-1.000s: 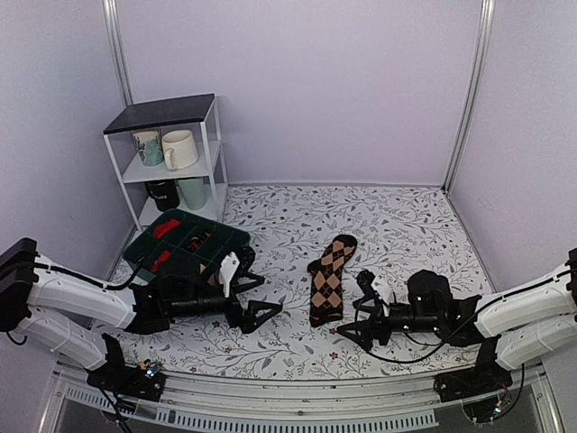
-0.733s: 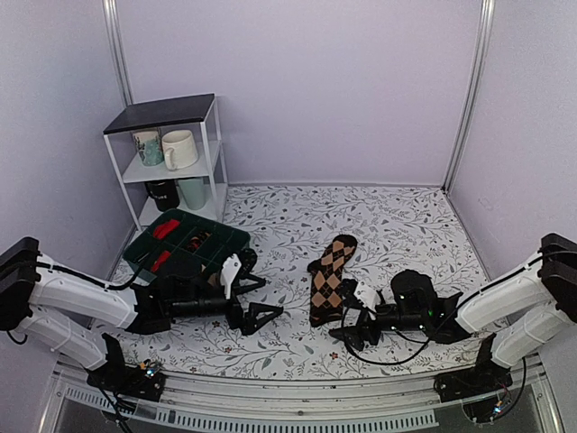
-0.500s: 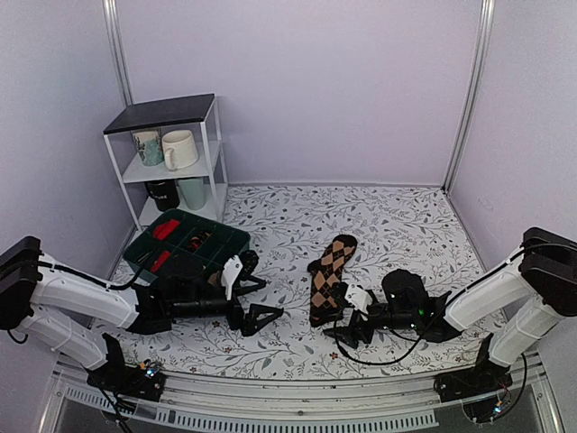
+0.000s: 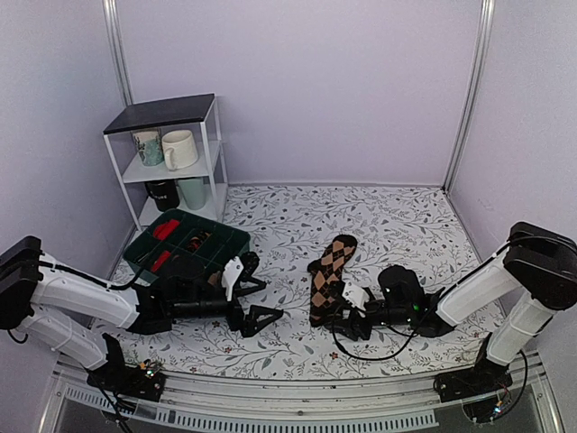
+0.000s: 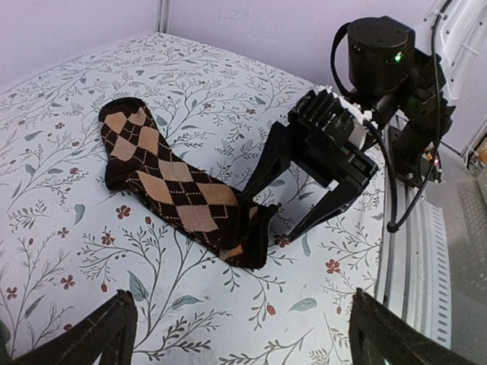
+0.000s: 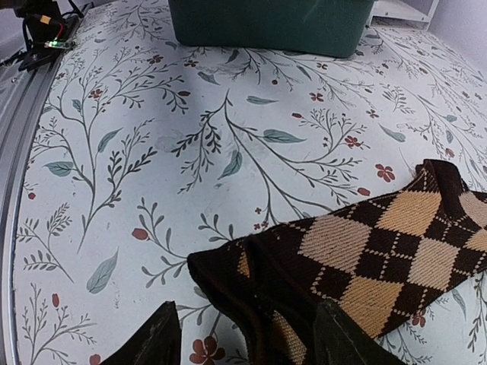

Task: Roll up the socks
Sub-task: Move to the center of the board.

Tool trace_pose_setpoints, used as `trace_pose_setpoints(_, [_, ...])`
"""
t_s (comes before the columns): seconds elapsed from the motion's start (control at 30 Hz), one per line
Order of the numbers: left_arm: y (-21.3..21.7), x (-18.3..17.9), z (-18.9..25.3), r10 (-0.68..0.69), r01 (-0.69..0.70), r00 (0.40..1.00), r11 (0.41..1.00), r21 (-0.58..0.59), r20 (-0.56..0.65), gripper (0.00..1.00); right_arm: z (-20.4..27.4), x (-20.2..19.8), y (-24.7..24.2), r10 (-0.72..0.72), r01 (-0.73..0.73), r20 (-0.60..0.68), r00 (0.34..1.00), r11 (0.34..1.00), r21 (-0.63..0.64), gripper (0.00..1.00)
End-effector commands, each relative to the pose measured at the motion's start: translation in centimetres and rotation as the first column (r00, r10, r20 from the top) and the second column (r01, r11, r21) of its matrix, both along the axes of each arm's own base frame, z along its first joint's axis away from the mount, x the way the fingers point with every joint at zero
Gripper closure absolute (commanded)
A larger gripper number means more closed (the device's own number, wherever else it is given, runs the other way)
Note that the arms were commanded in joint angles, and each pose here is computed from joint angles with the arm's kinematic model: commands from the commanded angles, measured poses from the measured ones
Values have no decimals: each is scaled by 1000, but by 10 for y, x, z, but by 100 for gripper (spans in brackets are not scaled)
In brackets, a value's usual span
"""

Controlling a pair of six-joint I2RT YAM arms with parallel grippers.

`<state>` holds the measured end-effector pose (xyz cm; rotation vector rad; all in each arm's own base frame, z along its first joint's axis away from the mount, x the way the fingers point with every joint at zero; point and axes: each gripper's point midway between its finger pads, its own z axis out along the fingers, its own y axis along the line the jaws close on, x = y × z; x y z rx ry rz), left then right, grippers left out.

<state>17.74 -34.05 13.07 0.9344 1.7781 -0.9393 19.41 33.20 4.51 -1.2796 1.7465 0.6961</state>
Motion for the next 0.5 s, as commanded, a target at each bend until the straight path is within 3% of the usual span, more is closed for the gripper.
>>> trace_pose_setpoints(0.0, [-6, -4, 0, -28, 28, 1000, 1000, 10, 9, 3, -8, 0, 2, 23, -23, -29, 999, 1000, -6, 41])
trace_pose_setpoints(0.2, [-6, -5, 0, -32, 32, 999, 999, 11, 11, 3, -21, -6, 0, 25, -27, -86, 996, 999, -27, 46])
trace_pose_setpoints(0.47, [-8, -6, 0, -43, 43, 999, 999, 8, 11, 3, -38, -7, -7, -30, 22, -153, 988, 998, -58, 62])
